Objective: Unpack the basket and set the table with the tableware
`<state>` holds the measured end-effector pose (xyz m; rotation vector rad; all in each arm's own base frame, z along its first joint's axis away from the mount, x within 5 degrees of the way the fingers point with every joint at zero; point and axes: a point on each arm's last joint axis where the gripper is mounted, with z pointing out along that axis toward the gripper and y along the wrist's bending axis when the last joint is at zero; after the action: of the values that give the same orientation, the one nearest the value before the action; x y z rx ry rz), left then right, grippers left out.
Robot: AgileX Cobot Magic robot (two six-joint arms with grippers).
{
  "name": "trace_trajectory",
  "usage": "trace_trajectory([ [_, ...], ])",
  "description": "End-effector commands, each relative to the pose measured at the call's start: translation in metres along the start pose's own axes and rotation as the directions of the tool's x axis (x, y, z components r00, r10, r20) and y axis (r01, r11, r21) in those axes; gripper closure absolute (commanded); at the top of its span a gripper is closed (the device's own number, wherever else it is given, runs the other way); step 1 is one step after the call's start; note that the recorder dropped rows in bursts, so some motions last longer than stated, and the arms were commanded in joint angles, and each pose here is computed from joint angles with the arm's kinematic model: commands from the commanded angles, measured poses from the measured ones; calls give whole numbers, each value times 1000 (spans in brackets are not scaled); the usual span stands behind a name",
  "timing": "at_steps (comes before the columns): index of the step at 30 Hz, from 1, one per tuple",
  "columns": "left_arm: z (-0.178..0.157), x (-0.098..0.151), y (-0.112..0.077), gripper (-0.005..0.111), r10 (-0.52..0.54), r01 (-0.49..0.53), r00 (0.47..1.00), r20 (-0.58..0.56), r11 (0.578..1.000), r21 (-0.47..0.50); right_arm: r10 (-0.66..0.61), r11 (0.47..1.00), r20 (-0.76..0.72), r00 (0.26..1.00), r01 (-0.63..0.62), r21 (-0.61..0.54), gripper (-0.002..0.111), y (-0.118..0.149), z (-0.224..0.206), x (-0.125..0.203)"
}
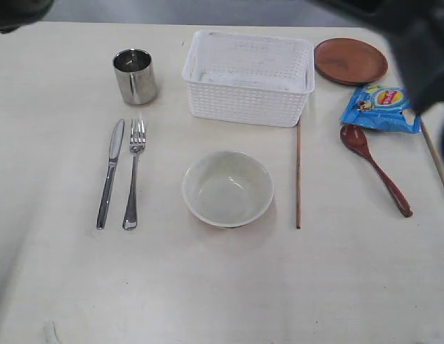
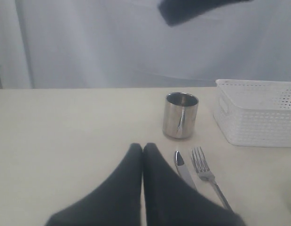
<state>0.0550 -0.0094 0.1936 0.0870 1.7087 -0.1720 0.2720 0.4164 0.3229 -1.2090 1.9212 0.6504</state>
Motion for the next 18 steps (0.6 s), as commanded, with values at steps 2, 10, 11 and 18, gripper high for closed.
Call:
trace_trajectory([
  [2, 0, 0, 0, 107, -5, 4, 1000, 11, 1000, 3, 31, 993, -40, 999, -26, 118, 109, -37, -27, 65],
  [10, 0, 0, 0, 107, -5, 4, 1000, 11, 1000, 3, 292, 907, -80, 953, -249, 340, 109, -111, -103, 152],
  [11, 0, 0, 0, 107, -5, 4, 1000, 11, 1000, 3, 339, 881, -76, 938, -288, 375, 109, -124, -113, 163],
  [18, 0, 0, 0, 107, -5, 4, 1000, 11, 1000, 3, 603, 691, -55, 796, -487, 535, 109, -186, -160, 222],
])
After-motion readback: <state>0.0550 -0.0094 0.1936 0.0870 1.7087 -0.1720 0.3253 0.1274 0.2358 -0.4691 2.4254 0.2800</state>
